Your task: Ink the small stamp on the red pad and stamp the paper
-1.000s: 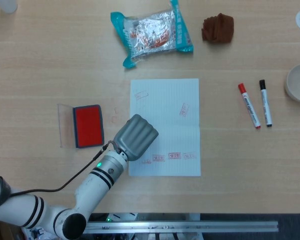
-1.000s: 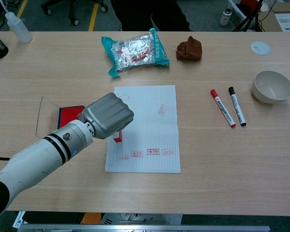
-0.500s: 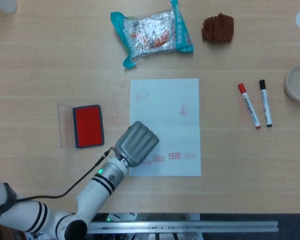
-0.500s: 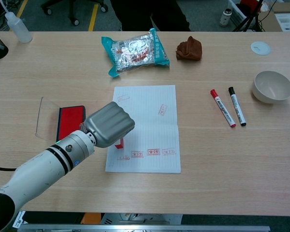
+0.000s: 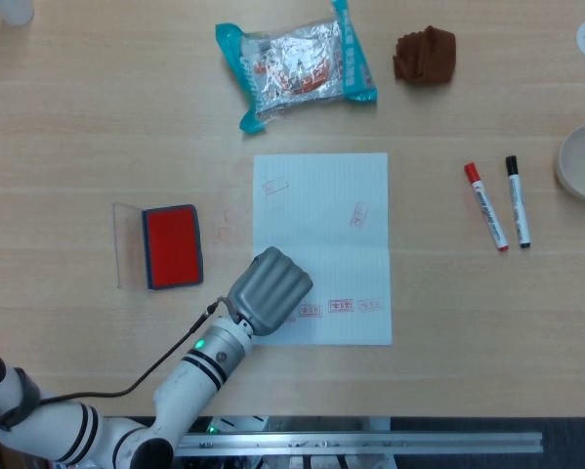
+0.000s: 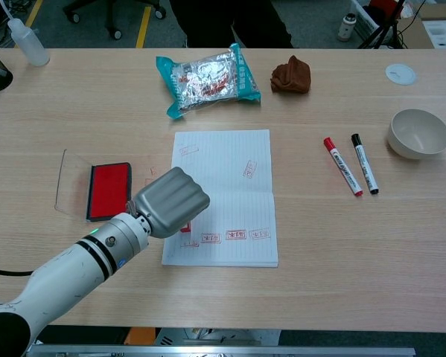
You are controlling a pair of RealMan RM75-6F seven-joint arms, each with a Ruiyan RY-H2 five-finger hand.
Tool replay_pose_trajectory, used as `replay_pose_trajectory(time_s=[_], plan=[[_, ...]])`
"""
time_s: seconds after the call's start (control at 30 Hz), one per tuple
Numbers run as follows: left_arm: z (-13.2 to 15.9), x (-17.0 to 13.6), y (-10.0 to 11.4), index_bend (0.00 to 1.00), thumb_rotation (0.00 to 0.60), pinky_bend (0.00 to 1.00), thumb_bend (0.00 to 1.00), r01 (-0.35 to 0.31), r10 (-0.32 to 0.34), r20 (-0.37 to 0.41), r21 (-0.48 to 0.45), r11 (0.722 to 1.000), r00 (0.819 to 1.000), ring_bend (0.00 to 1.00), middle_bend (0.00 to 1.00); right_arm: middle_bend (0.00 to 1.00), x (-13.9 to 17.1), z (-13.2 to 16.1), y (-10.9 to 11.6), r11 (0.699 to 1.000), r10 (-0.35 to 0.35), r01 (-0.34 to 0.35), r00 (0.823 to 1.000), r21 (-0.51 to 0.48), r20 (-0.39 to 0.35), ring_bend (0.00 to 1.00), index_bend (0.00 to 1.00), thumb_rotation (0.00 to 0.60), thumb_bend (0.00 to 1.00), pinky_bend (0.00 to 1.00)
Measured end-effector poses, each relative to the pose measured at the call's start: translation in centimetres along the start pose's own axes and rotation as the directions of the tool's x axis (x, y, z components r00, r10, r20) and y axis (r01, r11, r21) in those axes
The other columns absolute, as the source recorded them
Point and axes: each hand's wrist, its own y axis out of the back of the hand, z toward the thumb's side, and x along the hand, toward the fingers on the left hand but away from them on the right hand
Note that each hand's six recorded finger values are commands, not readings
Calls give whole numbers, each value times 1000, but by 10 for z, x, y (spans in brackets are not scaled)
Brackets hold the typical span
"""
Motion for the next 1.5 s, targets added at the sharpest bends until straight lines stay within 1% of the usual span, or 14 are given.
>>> replay_pose_trajectory(time_s=[0.57,0.9,1.0,1.1,1.33,1.5], plan=[[3,3,-5,623,600,1000,271,64,-64,25,-6,998,998,1000,1000,359,2,-6,-1,1000,-4,4,1000,-7,13,288,238,600,200,303],[3,5,-5,622,600,1000,271,74,-74,27,-5,997,997,1000,1000,359,2,-8,-1,1000,-3,3,1000,-12,17,288,238,600,200,303],[1,4,-2,622,600,1000,271,64,-64,21,-4,998,998,1000,1000,359,2,-8,0,1000,-6,6,1000,-14,18,288,238,600,199,303],[-5,3,5,621,600,1000,271,39,-39,8,-3,999,999,1000,1000,359,2,-8,0,1000,-9,9,1000,-16,17,288,238,600,199,303],[-30,-3,28,621,600,1000,272,-28,28,-33,-5,1000,999,1000,1000,359,1,-5,-1,1000,-10,10,1000,-21,8,288,238,600,199,303],[-47,-8,37,619,600,1000,271,-60,61,-52,10,998,997,1000,1000,359,0,-1,-1,1000,-9,9,1000,-23,-2,288,238,600,200,303]])
